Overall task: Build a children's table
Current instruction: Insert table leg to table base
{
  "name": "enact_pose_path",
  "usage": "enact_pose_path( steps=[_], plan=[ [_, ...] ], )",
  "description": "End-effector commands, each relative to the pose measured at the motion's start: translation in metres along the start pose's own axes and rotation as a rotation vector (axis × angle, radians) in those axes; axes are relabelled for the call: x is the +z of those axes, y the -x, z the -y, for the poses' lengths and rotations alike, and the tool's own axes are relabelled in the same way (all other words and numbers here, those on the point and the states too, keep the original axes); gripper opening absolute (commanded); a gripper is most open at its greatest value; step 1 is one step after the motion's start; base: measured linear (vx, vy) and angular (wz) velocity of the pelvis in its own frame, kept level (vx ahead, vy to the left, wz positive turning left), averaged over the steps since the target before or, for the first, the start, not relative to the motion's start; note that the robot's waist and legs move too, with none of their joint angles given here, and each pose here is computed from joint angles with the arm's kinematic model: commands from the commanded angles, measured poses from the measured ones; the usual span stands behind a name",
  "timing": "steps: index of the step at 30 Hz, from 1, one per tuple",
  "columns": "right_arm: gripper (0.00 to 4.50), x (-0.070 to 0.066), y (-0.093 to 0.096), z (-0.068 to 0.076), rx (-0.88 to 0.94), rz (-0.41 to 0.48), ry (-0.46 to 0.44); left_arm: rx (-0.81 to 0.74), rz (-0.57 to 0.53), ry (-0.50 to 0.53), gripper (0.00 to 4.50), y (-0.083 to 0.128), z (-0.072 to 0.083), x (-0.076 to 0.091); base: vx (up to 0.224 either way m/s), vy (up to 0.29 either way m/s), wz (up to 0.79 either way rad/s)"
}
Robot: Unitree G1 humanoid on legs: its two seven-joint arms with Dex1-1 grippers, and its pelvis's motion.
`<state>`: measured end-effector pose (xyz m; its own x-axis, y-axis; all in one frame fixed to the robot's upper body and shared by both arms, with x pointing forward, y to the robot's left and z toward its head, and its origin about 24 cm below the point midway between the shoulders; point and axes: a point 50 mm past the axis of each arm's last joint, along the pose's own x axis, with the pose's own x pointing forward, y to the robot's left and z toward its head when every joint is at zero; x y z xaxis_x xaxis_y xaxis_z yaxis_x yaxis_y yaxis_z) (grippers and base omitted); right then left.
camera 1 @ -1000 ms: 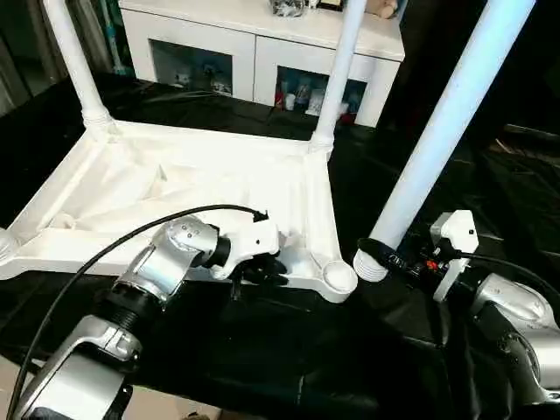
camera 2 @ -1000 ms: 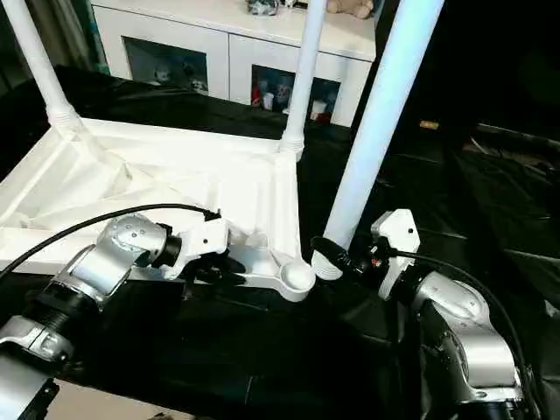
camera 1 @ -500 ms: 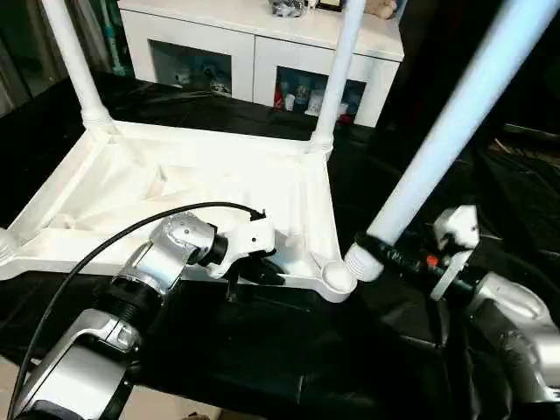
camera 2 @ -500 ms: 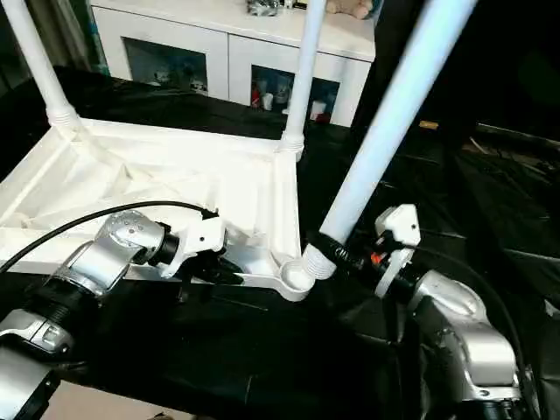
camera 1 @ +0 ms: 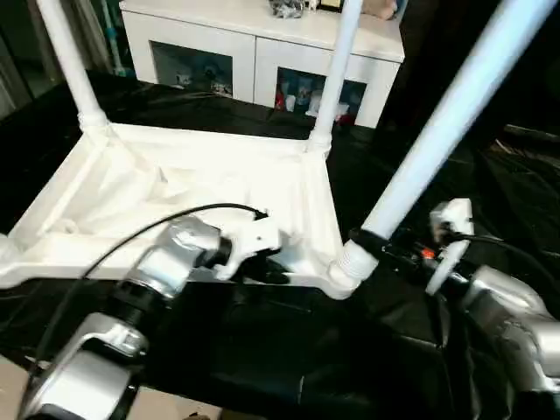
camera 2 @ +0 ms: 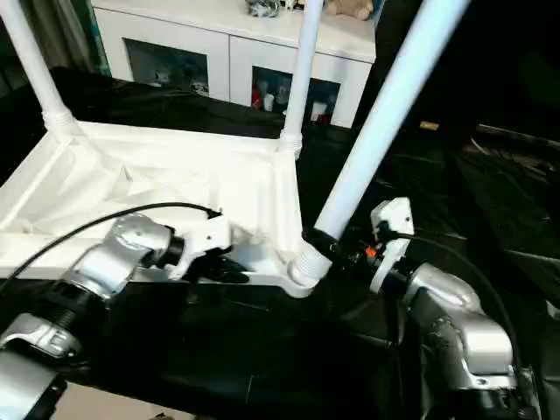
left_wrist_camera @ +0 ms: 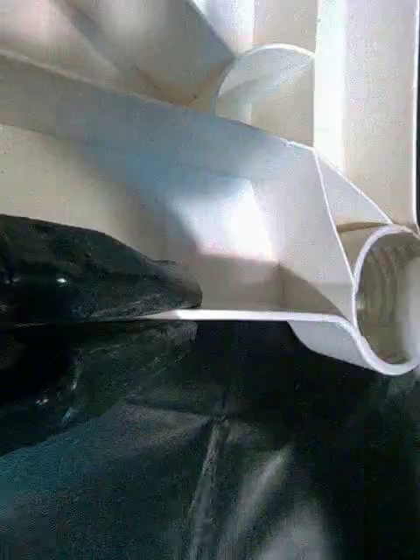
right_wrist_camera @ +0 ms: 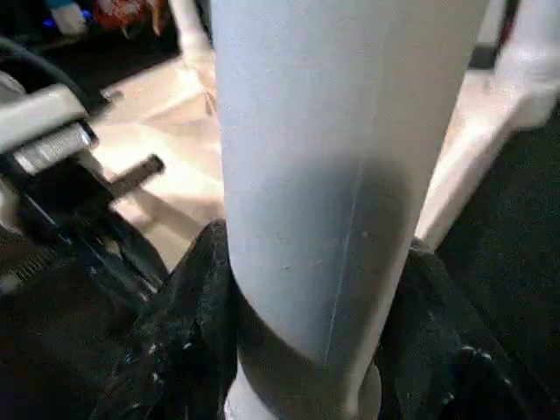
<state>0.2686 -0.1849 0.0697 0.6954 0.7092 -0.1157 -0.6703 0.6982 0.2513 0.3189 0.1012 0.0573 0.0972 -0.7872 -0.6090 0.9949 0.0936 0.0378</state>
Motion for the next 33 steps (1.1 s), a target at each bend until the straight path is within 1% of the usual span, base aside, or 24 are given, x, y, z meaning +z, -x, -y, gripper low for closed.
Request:
enact_pose_path(
  steps=[1,4,12,16,20,25,26,28,30,33],
  plan=[
    [1.85,0.003,-0.002,0.003,-0.012,-0.008,0.014,0.009,0.046,0.058,0.0,-0.009,0.004,-0.003,0.0,0.0,0.0],
    [1.85,0.001,-0.005,0.006,-0.019,-0.017,0.009,0.016,0.075,0.052,0.0,-0.011,0.003,0.001,0.0,0.0,0.0],
    [1.85,-0.004,-0.016,0.008,-0.004,-0.041,0.01,0.016,0.076,0.054,0.0,-0.014,0.003,0.004,0.0,0.0,0.0],
    [1.85,-0.005,-0.019,0.011,-0.001,-0.055,0.022,0.021,0.083,0.049,0.0,-0.015,0.002,0.007,0.0,0.0,0.0],
    [1.85,-0.005,-0.019,0.013,-0.01,-0.046,0.015,0.037,0.094,0.053,0.0,-0.015,0.0,0.009,0.0,0.0,0.0],
    [1.85,-0.008,-0.012,0.019,-0.049,0.027,-0.059,0.026,0.1,0.066,0.0,-0.017,0.001,0.009,0.0,0.0,0.0],
    [1.85,-0.012,-0.008,0.021,-0.064,0.054,-0.094,0.022,0.102,0.07,0.0,-0.018,0.002,0.009,0.0,0.0,0.0],
    [1.85,-0.017,-0.004,0.022,-0.08,0.074,-0.126,0.025,0.106,0.075,0.0,-0.019,0.001,0.009,0.0,0.0,0.0],
    [1.85,-0.021,-0.003,0.022,-0.087,0.081,-0.141,0.027,0.107,0.076,0.0,-0.019,0.001,0.01,0.0,0.0,0.0],
    [1.85,-0.031,0.001,0.019,-0.105,0.09,-0.158,0.036,0.11,0.078,0.0,-0.018,-0.001,0.01,0.0,0.0,0.0]
  ],
)
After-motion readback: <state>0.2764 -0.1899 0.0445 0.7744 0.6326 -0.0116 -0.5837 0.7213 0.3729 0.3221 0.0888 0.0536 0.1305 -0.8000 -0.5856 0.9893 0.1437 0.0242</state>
